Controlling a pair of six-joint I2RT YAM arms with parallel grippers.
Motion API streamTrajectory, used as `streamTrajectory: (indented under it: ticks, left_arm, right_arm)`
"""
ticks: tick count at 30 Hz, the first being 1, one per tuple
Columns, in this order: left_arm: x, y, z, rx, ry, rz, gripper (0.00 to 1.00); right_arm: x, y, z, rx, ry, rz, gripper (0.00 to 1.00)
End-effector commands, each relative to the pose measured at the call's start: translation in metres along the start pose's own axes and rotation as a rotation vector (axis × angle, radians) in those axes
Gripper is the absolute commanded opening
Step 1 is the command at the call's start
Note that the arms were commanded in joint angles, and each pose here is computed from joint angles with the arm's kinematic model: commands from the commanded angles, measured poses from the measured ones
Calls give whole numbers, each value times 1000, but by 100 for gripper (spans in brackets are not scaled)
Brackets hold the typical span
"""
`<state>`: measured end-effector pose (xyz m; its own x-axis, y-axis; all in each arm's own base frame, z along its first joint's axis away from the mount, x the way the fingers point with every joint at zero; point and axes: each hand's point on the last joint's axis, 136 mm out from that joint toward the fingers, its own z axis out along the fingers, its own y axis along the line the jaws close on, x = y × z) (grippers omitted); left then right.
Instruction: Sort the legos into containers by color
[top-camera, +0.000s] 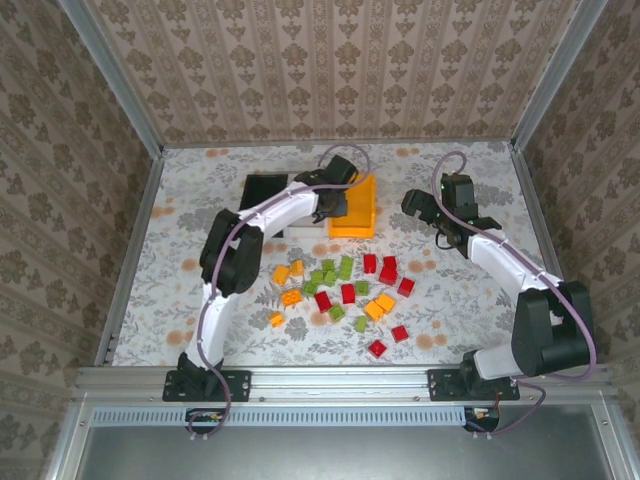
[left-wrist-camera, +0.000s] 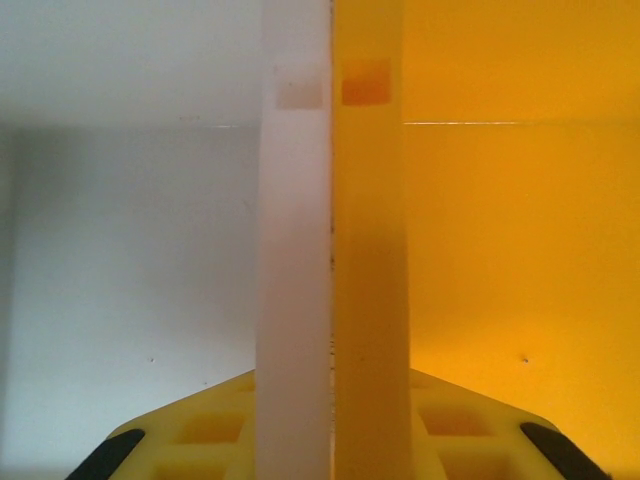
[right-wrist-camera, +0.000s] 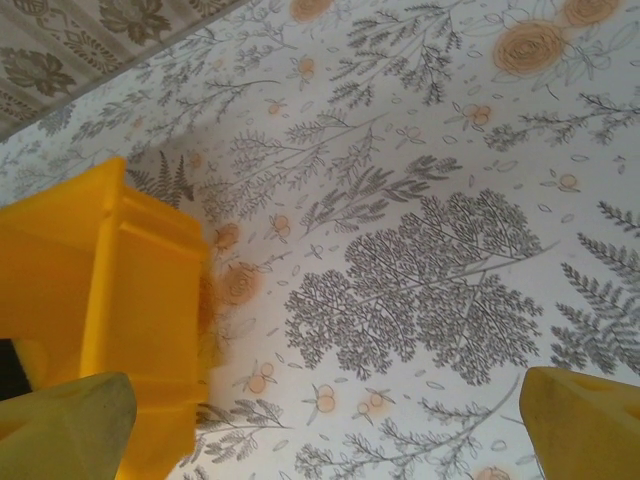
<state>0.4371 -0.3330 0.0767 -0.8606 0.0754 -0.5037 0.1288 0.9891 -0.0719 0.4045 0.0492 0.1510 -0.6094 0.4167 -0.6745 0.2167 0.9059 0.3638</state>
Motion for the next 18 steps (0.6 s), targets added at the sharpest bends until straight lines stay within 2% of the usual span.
streamTrajectory:
  ticks: [1,14,16,18]
  left_arm:
    - [3,-1,-8,-67,15,-34,0]
    - [28,-31,-4,-96,38,-64,2]
    - [27,-34,-5,-76,29,-64,22]
    - [23,-40,-8,-46,13,-53,34]
  right_arm:
    - [-3,-8,-13,31,-25,-2,100]
    - [0,-19,-25,66,-39,8,100]
    - [0,-19,-25,70,-35,12,100]
    - [1,-19,-26,69,-26,16,100]
